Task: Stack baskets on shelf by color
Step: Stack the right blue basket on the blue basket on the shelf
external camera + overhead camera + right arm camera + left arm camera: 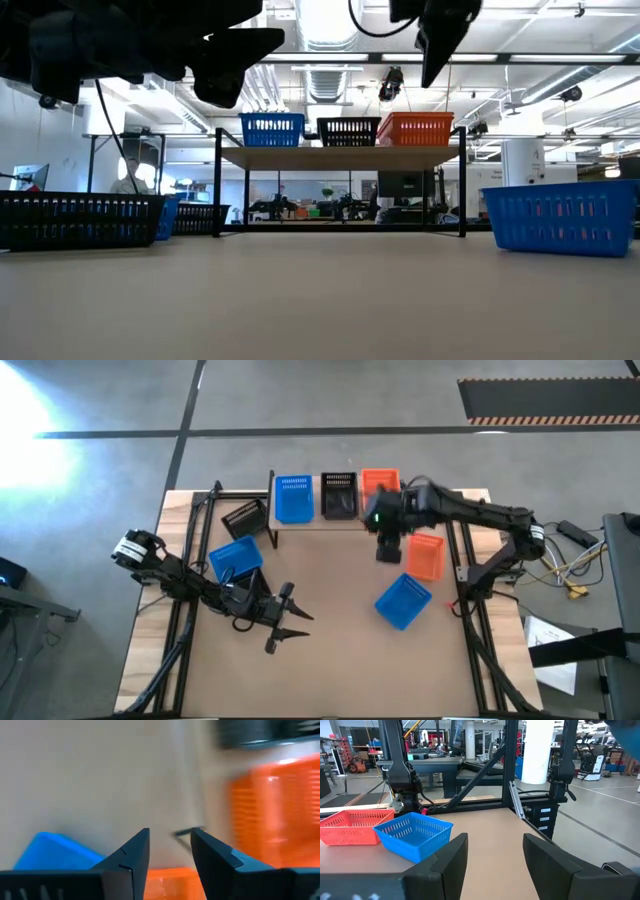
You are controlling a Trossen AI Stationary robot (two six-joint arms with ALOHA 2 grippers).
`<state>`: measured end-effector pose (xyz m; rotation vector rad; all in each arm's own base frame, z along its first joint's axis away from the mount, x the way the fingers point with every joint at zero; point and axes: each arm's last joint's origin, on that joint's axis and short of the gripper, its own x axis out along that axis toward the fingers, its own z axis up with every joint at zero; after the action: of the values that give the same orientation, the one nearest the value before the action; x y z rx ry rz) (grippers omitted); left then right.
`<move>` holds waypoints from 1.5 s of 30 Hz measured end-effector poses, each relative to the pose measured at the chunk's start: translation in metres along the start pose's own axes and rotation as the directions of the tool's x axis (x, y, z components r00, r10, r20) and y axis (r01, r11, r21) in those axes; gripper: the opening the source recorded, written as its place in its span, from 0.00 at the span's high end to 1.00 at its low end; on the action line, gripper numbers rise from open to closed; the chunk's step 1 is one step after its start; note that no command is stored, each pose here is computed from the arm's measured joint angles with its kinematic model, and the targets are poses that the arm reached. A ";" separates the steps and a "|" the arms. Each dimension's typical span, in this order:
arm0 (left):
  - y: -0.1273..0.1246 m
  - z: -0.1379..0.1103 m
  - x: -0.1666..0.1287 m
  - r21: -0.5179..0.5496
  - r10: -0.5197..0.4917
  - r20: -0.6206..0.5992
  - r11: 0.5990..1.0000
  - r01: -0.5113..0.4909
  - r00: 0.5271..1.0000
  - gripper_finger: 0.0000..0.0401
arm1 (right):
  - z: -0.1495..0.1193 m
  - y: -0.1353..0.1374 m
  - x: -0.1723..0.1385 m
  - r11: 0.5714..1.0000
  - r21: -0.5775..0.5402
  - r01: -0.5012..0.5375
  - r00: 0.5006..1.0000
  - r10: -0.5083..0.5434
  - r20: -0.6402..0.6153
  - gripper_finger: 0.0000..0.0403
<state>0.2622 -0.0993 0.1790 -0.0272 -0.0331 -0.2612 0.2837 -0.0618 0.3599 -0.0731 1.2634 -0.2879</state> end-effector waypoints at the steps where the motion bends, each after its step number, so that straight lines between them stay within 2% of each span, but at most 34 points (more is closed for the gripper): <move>1: 0.000 0.000 0.000 0.000 0.000 0.000 1.000 0.000 1.000 0.56 | -0.002 0.011 0.001 1.000 -0.002 -0.028 1.000 0.028 0.003 0.66; 5: 0.000 -0.001 0.000 0.001 0.000 -0.009 1.000 0.000 1.000 0.56 | -0.018 0.068 0.009 0.996 -0.037 -0.082 0.997 0.082 -0.002 0.70; 10: 0.000 -0.001 0.001 0.002 -0.001 -0.016 1.000 0.001 1.000 0.56 | -0.057 0.146 0.017 0.988 -0.040 -0.147 0.989 0.148 0.031 0.76; 13: -0.002 0.004 0.013 0.022 -0.006 -0.070 1.000 0.008 0.998 0.56 | -0.089 0.186 0.022 0.992 0.012 -0.124 0.992 0.124 0.026 0.79; 16: -0.004 0.015 0.034 0.094 -0.004 -0.201 0.995 0.023 0.980 0.56 | -0.119 0.213 0.030 0.989 0.108 -0.102 0.994 0.104 -0.014 0.82; 18: -0.006 0.025 0.052 0.155 0.000 -0.294 0.987 0.048 0.956 0.56 | -0.137 0.229 0.034 0.981 0.178 -0.081 0.995 0.090 -0.041 0.84; 21: -0.004 0.042 0.078 0.243 -0.033 -0.414 0.959 0.145 0.910 0.56 | -0.160 0.250 0.036 0.964 0.254 -0.076 0.995 0.091 -0.049 0.86; 24: 0.002 0.057 0.105 0.292 -0.100 -0.474 0.920 0.263 0.875 0.56 | -0.178 0.270 0.036 0.946 0.308 -0.101 0.994 0.111 -0.014 0.87; 28: 0.016 0.063 0.144 0.363 -0.139 -0.507 0.861 0.357 0.850 0.56 | -0.195 0.294 0.040 0.932 0.338 -0.127 0.991 0.102 0.092 0.88; 31: 0.029 0.056 0.172 0.407 -0.129 -0.533 0.827 0.387 0.836 0.56 | -0.204 0.309 0.047 0.926 0.350 -0.139 0.983 0.085 0.165 0.88; 34: 0.045 0.043 0.195 0.426 -0.104 -0.544 0.821 0.381 0.833 0.56 | -0.208 0.321 0.058 0.923 0.360 -0.135 0.977 0.064 0.202 0.88; 41: 0.078 0.009 0.227 0.423 -0.053 -0.564 0.838 0.344 0.824 0.56 | -0.208 0.352 0.086 0.929 0.365 -0.065 0.980 -0.010 0.200 0.88; 45: 0.092 -0.013 0.236 0.415 -0.034 -0.582 0.846 0.333 0.813 0.56 | -0.204 0.373 0.097 0.930 0.364 -0.055 0.968 -0.040 0.248 0.88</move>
<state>0.5138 -0.0719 0.1723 0.5849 0.4889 -0.4515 0.1820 0.2936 0.1288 0.2130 0.9394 -0.4903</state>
